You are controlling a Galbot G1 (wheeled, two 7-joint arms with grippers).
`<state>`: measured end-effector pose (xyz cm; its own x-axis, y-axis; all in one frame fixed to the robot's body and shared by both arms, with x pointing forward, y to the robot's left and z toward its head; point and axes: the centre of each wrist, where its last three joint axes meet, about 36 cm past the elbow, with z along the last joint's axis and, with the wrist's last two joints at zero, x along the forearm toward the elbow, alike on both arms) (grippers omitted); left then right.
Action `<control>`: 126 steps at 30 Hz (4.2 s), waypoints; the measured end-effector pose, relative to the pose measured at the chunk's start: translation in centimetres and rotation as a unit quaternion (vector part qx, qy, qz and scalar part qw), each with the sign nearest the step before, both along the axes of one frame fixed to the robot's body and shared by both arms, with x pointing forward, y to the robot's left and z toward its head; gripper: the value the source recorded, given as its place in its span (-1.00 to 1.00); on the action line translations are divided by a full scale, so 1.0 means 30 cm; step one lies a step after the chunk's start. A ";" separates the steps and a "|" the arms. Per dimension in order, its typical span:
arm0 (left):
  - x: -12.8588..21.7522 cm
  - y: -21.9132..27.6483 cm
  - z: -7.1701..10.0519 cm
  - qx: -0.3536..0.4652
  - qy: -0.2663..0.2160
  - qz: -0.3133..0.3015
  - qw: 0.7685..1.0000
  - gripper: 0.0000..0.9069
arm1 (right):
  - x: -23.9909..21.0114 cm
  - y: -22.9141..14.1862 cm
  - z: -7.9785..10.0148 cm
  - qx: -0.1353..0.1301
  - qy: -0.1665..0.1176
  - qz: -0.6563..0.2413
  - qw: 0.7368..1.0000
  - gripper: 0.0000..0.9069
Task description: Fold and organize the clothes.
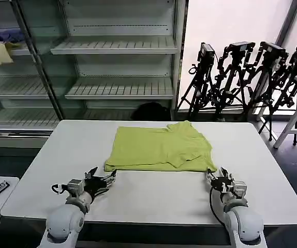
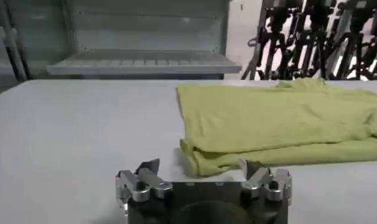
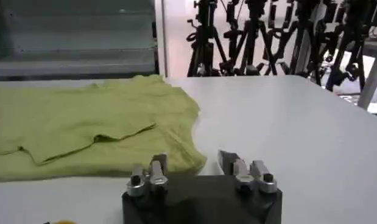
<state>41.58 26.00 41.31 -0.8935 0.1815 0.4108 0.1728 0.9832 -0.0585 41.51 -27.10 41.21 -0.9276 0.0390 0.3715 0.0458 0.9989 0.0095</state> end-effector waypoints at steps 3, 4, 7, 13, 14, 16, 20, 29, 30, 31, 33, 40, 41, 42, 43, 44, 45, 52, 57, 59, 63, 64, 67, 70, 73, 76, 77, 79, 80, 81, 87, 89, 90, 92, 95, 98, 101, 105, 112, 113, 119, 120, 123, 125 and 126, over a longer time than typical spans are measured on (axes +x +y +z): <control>0.004 0.001 -0.002 -0.006 0.001 0.000 1.000 0.69 | 0.005 0.000 -0.002 0.000 0.000 0.001 1.000 0.16; 0.007 0.003 -0.003 -0.008 0.001 0.001 1.000 0.42 | 0.007 0.000 -0.003 -0.001 0.001 0.001 1.000 0.00; 0.014 0.006 -0.006 -0.011 0.003 0.001 1.000 -0.33 | 0.010 0.001 -0.006 -0.001 0.002 0.002 1.000 -0.04; 0.020 0.003 -0.017 -0.014 0.007 -0.002 1.000 -1.00 | 0.014 0.004 -0.012 -0.002 0.003 0.006 1.000 -0.51; 0.022 0.002 -0.018 -0.015 0.008 -0.003 1.000 -0.98 | 0.014 0.005 -0.013 -0.002 0.003 0.006 1.000 -0.71; 0.023 0.001 -0.020 -0.016 0.008 -0.004 1.000 -1.00 | 0.015 0.005 -0.015 -0.003 0.004 0.007 1.000 -0.96; 0.025 0.001 -0.022 -0.018 0.009 -0.006 1.000 -1.00 | 0.013 0.006 -0.018 -0.005 0.004 0.009 1.000 -1.00; 0.026 -0.004 -0.022 -0.009 0.009 -0.009 1.000 -1.00 | 0.006 0.000 -0.024 -0.009 0.006 0.010 1.000 -1.00; 0.026 -0.005 -0.022 -0.008 0.008 -0.010 1.000 -1.00 | 0.005 -0.001 -0.024 -0.009 0.006 0.010 1.000 -1.00; 0.026 -0.006 -0.021 -0.007 0.008 -0.010 1.000 -1.00 | 0.004 -0.002 -0.024 -0.009 0.006 0.010 1.000 -1.00; 0.025 -0.006 -0.018 -0.004 0.006 -0.011 1.000 -1.00 | 0.001 -0.003 -0.024 -0.009 0.006 0.009 1.000 -1.00; 0.026 0.007 -0.007 0.010 -0.005 -0.010 1.000 -1.00 | -0.015 -0.013 -0.018 -0.004 0.007 0.006 1.000 -1.00; 0.024 0.011 -0.005 0.012 -0.007 -0.010 1.000 -1.00 | -0.018 -0.013 -0.017 -0.003 0.008 0.006 1.000 -1.00; 0.022 0.015 -0.003 0.014 -0.008 -0.010 1.000 -1.00 | -0.022 -0.013 -0.015 -0.001 0.008 0.006 1.000 -1.00; 0.021 0.018 -0.001 0.016 -0.009 -0.010 1.000 -1.00 | -0.026 -0.013 -0.012 0.001 0.008 0.006 1.000 -1.00; 0.018 0.022 0.000 0.018 -0.009 -0.010 1.000 -1.00 | -0.030 -0.012 -0.009 0.002 0.008 0.006 1.000 -1.00; 0.015 0.026 0.001 0.020 -0.009 -0.010 1.000 -1.00 | -0.035 -0.011 -0.006 0.005 0.009 0.007 1.000 -1.00; -0.014 0.047 0.021 0.027 -0.015 -0.016 0.999 -1.00 | -0.082 -0.002 0.029 0.014 0.005 0.012 1.000 -1.00; -0.059 0.067 0.039 0.028 -0.015 -0.026 0.999 -1.00 | -0.130 0.015 0.050 0.017 0.002 0.017 1.000 -1.00; -0.083 0.077 0.047 0.028 -0.015 -0.029 0.999 -1.00 | -0.155 0.026 0.056 0.018 0.003 0.019 1.000 -1.00; -0.145 0.091 0.062 0.025 -0.015 -0.028 0.999 -1.00 | -0.211 0.053 0.062 0.021 0.008 0.024 0.999 -1.00; -0.160 0.095 0.066 0.025 -0.015 -0.026 0.999 -1.00 | -0.227 0.060 0.064 0.022 0.010 0.025 0.999 -1.00; -0.212 0.108 0.076 0.026 -0.015 -0.018 0.999 -1.00 | -0.270 0.077 0.072 0.025 0.014 0.028 0.999 -1.00; -0.262 0.127 0.087 0.029 -0.017 -0.007 0.999 -1.00 | -0.313 0.092 0.083 0.024 0.019 0.031 0.999 -1.00; -0.308 0.147 0.099 0.033 -0.016 0.008 0.999 -1.00 | -0.354 0.107 0.090 0.024 0.024 0.033 0.999 -1.00; -0.349 0.164 0.113 0.038 -0.015 0.022 0.999 -1.00 | -0.387 0.120 0.093 0.022 0.031 0.033 0.999 -1.00; -0.363 0.167 0.117 0.039 -0.014 0.026 0.999 -1.00 | -0.397 0.125 0.092 0.023 0.034 0.033 0.999 -1.00; -0.388 0.167 0.126 0.043 -0.015 0.032 0.998 -1.00 | -0.412 0.134 0.089 0.023 0.039 0.034 0.998 -1.00; -0.400 0.166 0.127 0.044 -0.014 0.035 0.998 -1.00 | -0.418 0.137 0.089 0.023 0.041 0.034 0.998 -1.00; -0.410 0.165 0.127 0.046 -0.013 0.039 0.998 -1.00 | -0.423 0.140 0.088 0.023 0.043 0.035 0.998 -1.00; -0.458 0.163 0.107 0.059 -0.003 0.054 0.997 1.00 | -0.451 0.163 0.086 0.025 0.050 0.040 0.998 1.00; -0.471 0.163 0.098 0.064 0.001 0.057 0.996 1.00 | -0.456 0.169 0.088 0.025 0.051 0.042 0.998 1.00; -0.476 0.162 0.095 0.067 0.003 0.059 0.996 1.00 | -0.458 0.171 0.090 0.025 0.050 0.042 0.998 1.00; -0.486 0.158 0.084 0.073 0.008 0.063 0.995 1.00 | -0.461 0.171 0.094 0.023 0.049 0.041 0.998 1.00; -0.491 0.159 0.075 0.085 0.010 0.072 0.994 1.00 | -0.469 0.170 0.100 0.020 0.048 0.038 0.998 1.00; -0.496 0.167 0.067 0.095 0.013 0.083 0.992 1.00 | -0.474 0.171 0.103 0.018 0.046 0.036 0.998 1.00; -0.499 0.179 0.060 0.104 0.014 0.094 0.990 1.00 | -0.476 0.173 0.110 0.017 0.041 0.033 0.998 1.00; -0.498 0.183 0.057 0.108 0.008 0.103 0.989 1.00 | -0.474 0.171 0.125 0.015 0.027 0.027 0.999 1.00; -0.482 0.176 0.076 0.090 -0.015 0.110 0.990 1.00 | -0.450 0.156 0.169 0.013 -0.008 0.025 1.000 1.00; -0.477 0.175 0.082 0.086 -0.019 0.110 0.990 1.00 | -0.442 0.155 0.175 0.014 -0.012 0.027 0.999 1.00; -0.411 0.165 0.124 0.052 -0.038 0.103 0.993 1.00 | -0.354 0.156 0.207 0.014 -0.040 0.041 0.998 1.00; -0.396 0.164 0.130 0.048 -0.041 0.101 0.993 1.00 | -0.336 0.156 0.211 0.014 -0.044 0.043 0.998 1.00; -0.344 0.161 0.153 0.039 -0.050 0.091 0.994 1.00 | -0.277 0.158 0.220 0.016 -0.056 0.049 0.997 1.00; -0.307 0.160 0.170 0.034 -0.058 0.083 0.994 1.00 | -0.234 0.163 0.219 0.018 -0.062 0.051 0.997 1.00; -0.289 0.161 0.176 0.033 -0.062 0.079 0.994 1.00 | -0.212 0.165 0.218 0.018 -0.063 0.052 0.996 1.00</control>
